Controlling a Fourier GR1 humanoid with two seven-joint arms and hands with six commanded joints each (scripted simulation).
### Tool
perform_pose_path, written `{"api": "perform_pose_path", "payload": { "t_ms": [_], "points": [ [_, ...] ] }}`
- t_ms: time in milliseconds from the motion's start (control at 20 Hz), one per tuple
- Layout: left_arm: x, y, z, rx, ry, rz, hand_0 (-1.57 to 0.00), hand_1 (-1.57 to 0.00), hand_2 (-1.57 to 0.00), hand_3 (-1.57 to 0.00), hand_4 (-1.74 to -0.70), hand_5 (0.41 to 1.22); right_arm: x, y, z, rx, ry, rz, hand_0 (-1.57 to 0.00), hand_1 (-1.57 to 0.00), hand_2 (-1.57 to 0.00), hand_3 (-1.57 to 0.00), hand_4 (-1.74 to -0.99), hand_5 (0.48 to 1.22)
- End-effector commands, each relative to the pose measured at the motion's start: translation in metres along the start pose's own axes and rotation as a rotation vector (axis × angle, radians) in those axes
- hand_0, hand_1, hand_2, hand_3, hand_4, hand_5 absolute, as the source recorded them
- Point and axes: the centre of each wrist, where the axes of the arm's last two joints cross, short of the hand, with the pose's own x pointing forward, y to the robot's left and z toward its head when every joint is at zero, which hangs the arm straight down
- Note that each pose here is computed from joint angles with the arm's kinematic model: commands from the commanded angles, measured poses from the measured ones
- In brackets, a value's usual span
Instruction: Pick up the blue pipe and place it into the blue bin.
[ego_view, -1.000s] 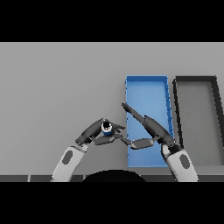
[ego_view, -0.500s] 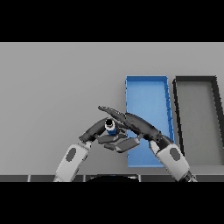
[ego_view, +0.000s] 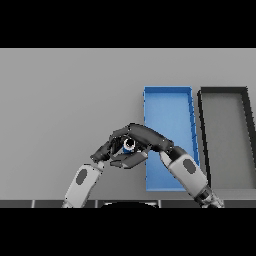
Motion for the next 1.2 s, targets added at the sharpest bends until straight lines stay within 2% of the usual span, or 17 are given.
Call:
{"api": "perform_pose_path", "payload": {
  "t_ms": [0, 50, 100, 150, 250, 350, 500, 750, 800, 850, 900, 1000, 1150],
  "points": [
    [0.001, 0.001, 0.002, 0.012, 0.000, -0.003, -1.57, -1.57, -1.57, -1.57, -1.64, 1.221, 0.000, 0.002, -0.001, -0.001, -0.004, -0.013, -1.01, -1.02, -1.04, -0.87, -1.514, 0.550],
    [0.000, -0.002, 0.002, 0.006, -0.015, 0.010, -1.57, -1.57, -1.57, -1.51, -1.66, 1.221, -0.001, 0.005, -0.005, 0.007, -0.005, -0.029, -1.13, -1.13, -1.15, -0.95, -1.551, 0.596],
    [-0.002, -0.002, 0.001, 0.005, -0.036, 0.044, -1.57, -1.57, -1.57, -1.52, -1.68, 1.221, -0.002, 0.006, -0.004, 0.007, -0.001, -0.053, -1.22, -1.22, -1.23, -1.02, -1.581, 0.650],
    [-0.004, -0.004, 0.001, 0.001, -0.052, 0.073, -1.57, -1.57, -1.57, -1.53, -1.69, 1.221, -0.004, 0.008, -0.007, 0.009, -0.005, -0.077, -1.29, -1.29, -1.30, -1.10, -1.606, 0.765],
    [-0.004, -0.004, -0.001, -0.004, -0.082, 0.075, -1.57, -1.57, -1.57, -1.49, -1.71, 1.221, -0.003, 0.011, -0.009, 0.012, -0.027, -0.073, -1.39, -1.39, -1.40, -1.25, -1.648, 0.929],
    [-0.001, -0.002, 0.000, -0.004, -0.073, 0.081, -1.57, -1.57, -1.57, -1.44, -1.72, 1.221, -0.003, 0.009, -0.008, 0.010, -0.036, -0.051, -1.45, -1.45, -1.46, -1.36, -1.680, 1.034],
    [0.001, 0.000, -0.003, 0.003, -0.078, 0.058, -1.57, -1.57, -1.57, -1.43, -1.73, 1.221, -0.004, 0.015, -0.008, 0.010, -0.069, -0.044, -1.51, -1.51, -1.51, -1.46, -1.710, 1.125],
    [0.003, 0.003, 0.003, 0.032, -0.087, 0.001, -1.57, -1.57, -1.57, -1.45, -1.72, 1.221, -0.004, 0.017, -0.008, -0.042, -0.085, -0.064, -1.55, -1.55, -1.55, -1.54, -1.731, 1.190],
    [0.002, 0.002, 0.002, 0.041, -0.089, -0.027, -1.46, -1.34, -1.29, -1.17, -1.60, 1.221, -0.003, 0.019, -0.007, -0.052, -0.089, -0.051, -1.56, -1.56, -1.56, -1.54, -1.733, 1.196],
    [0.002, 0.004, 0.004, 0.016, -0.080, -0.036, -1.17, -1.07, -1.03, -0.93, -1.47, 1.221, -0.004, 0.020, -0.007, -0.056, -0.097, -0.053, -1.56, -1.56, -1.56, -1.55, -1.734, 1.201],
    [-0.002, 0.004, 0.005, -0.018, -0.077, -0.040, -0.94, -0.86, -0.83, -0.75, -1.37, 1.221, -0.004, 0.020, -0.009, -0.047, -0.075, -0.061, -1.56, -1.56, -1.56, -1.55, -1.736, 1.205],
    [0.000, 0.008, 0.007, -0.053, -0.040, -0.072, -0.60, -0.55, -0.53, -0.48, -1.21, 1.221, -0.001, 0.021, -0.009, -0.055, -0.049, -0.059, -1.56, -1.56, -1.56, -1.56, -1.738, 1.211],
    [0.001, 0.008, 0.003, -0.040, 0.009, -0.088, -0.31, -0.28, -0.27, -0.24, -1.05, 0.938, 0.002, 0.023, -0.009, -0.059, -0.017, -0.047, -1.57, -1.57, -1.57, -1.56, -1.739, 1.216]
  ]
}}
